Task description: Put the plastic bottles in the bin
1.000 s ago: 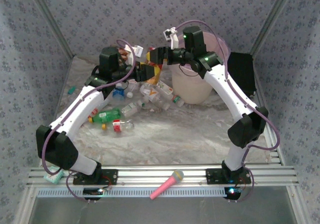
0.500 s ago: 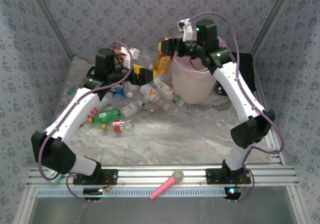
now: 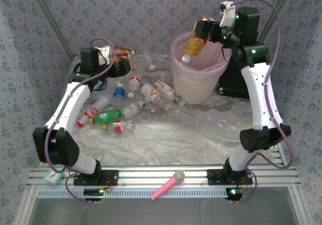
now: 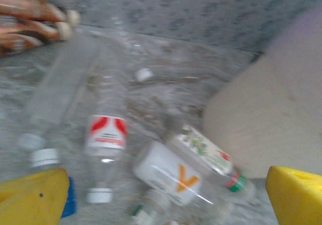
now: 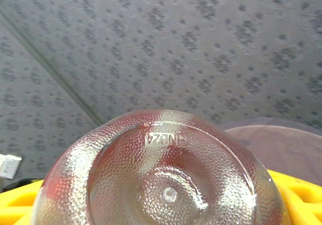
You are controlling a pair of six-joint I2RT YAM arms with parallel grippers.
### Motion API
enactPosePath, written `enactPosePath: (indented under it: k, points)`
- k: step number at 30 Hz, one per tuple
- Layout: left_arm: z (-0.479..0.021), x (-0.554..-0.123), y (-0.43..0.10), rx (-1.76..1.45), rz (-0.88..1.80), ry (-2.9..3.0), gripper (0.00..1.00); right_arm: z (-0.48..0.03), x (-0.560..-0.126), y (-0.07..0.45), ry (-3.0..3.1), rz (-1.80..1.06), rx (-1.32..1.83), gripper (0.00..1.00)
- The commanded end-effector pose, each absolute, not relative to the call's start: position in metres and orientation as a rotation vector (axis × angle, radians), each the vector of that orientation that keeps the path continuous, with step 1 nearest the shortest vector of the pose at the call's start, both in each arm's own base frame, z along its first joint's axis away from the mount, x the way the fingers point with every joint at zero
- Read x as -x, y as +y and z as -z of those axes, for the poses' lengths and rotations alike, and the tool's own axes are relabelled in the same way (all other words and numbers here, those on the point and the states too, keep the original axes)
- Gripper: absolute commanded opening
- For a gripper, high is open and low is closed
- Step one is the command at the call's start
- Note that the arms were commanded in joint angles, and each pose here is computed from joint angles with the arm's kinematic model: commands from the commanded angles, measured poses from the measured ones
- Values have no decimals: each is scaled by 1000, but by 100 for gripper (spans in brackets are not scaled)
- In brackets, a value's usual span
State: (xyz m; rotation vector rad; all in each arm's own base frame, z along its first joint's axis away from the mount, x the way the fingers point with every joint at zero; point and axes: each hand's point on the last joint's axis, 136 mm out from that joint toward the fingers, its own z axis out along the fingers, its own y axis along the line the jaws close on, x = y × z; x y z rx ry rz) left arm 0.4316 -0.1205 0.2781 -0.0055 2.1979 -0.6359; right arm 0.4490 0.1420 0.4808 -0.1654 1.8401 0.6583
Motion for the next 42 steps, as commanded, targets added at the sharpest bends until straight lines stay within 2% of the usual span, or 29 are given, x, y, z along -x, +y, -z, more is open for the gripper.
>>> enactPosePath:
  k: [1, 8, 17, 23, 27, 32, 42]
  points:
    - [-272, -451, -87, 90, 447, 2218, 100, -452, -471, 123, 1922, -528, 119, 61]
    - [-244, -497, -65, 135, 282, 2279, 100, -393, -499, 117, 2065, -429, 99, 61]
    - [-216, -564, -38, 113, 56, 2319, 100, -318, -513, 114, 2259, -335, 132, 62]
    - [-191, -599, -28, 124, 79, 2367, 100, -274, -515, 114, 2375, -267, 162, 63]
    - [-169, -617, -27, 111, 124, 2388, 100, -250, -514, 117, 2422, -238, 177, 68]
    - [-156, -637, -28, 23, 119, 2415, 100, -243, -509, 118, 2462, -220, 222, 81]
    - [-137, -659, -23, -55, 130, 2383, 100, -262, -499, 117, 2453, -214, 238, 86]
